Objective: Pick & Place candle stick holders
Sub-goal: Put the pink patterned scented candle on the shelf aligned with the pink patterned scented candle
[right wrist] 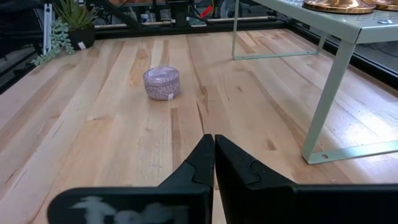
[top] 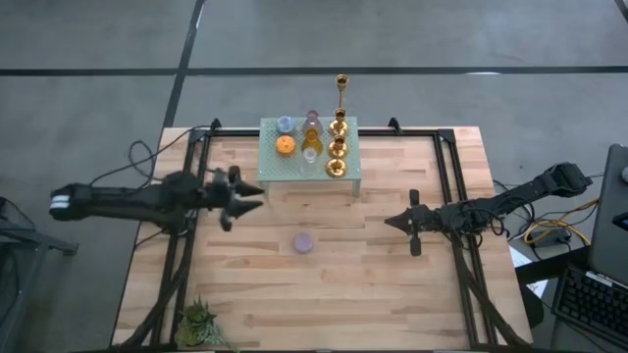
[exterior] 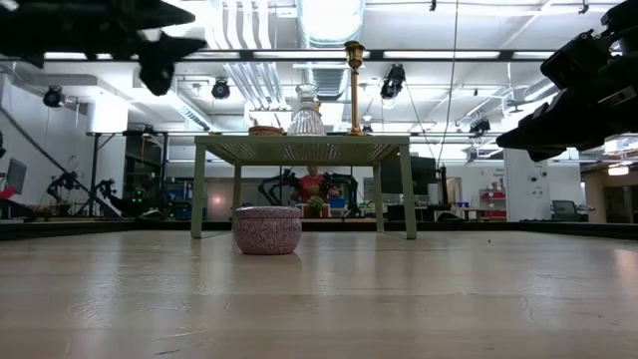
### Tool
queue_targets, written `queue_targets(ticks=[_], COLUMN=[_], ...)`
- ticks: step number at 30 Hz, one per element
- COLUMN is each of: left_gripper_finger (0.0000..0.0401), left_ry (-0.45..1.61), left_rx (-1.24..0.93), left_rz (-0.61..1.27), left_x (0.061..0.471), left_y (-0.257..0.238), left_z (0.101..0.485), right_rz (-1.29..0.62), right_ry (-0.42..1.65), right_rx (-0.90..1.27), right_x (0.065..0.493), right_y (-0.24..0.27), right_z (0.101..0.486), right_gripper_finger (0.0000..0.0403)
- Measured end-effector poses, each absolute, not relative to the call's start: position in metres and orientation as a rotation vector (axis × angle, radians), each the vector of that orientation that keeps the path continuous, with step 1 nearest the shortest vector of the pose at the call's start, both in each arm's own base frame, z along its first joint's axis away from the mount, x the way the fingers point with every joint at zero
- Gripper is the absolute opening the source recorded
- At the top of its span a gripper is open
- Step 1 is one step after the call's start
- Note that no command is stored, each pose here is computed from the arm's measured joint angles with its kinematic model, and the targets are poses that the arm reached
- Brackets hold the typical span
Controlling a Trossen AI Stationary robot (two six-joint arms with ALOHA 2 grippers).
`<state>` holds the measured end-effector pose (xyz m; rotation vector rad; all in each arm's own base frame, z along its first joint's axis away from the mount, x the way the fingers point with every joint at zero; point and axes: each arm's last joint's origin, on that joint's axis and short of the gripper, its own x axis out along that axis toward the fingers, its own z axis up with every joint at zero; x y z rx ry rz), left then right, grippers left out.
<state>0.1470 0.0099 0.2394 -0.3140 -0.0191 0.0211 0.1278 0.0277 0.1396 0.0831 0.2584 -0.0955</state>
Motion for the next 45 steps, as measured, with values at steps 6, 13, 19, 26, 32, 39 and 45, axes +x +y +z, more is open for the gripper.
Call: queue_targets(ticks=[6, 13, 19, 26, 32, 39, 45], left_gripper_finger=[0.0251, 0.0273, 0.0273, 0.0273, 0.0273, 0.0273, 0.0273], left_ry=[0.145, 0.208, 0.263, 0.285, 0.328, 0.308, 0.306], left_rx=[-0.269, -0.175, -0.149, -0.117, -0.120, -0.155, -0.157], left_rz=[0.018, -0.061, -0.126, -0.174, -0.159, -0.155, -0.112], left_x=[0.175, 0.204, 0.222, 0.234, 0.237, 0.242, 0.245], left_y=[0.008, -0.004, -0.019, -0.036, -0.039, -0.039, -0.039], left_z=[0.249, 0.267, 0.280, 0.287, 0.285, 0.284, 0.282], right_rz=[-0.096, -0.096, -0.096, -0.096, -0.096, -0.096, -0.096], right_ry=[0.259, 0.259, 0.263, 0.263, 0.262, 0.262, 0.262], right_rx=[0.083, 0.083, 0.082, 0.082, 0.082, 0.082, 0.082], right_x=[0.128, 0.128, 0.128, 0.128, 0.128, 0.128, 0.128], right_y=[0.028, 0.028, 0.028, 0.028, 0.028, 0.028, 0.028], right_z=[0.140, 0.140, 0.139, 0.139, 0.139, 0.139, 0.139], right_gripper_finger=[0.0008, 0.0008, 0.0008, 0.0008, 0.0008, 0.0008, 0.0008])
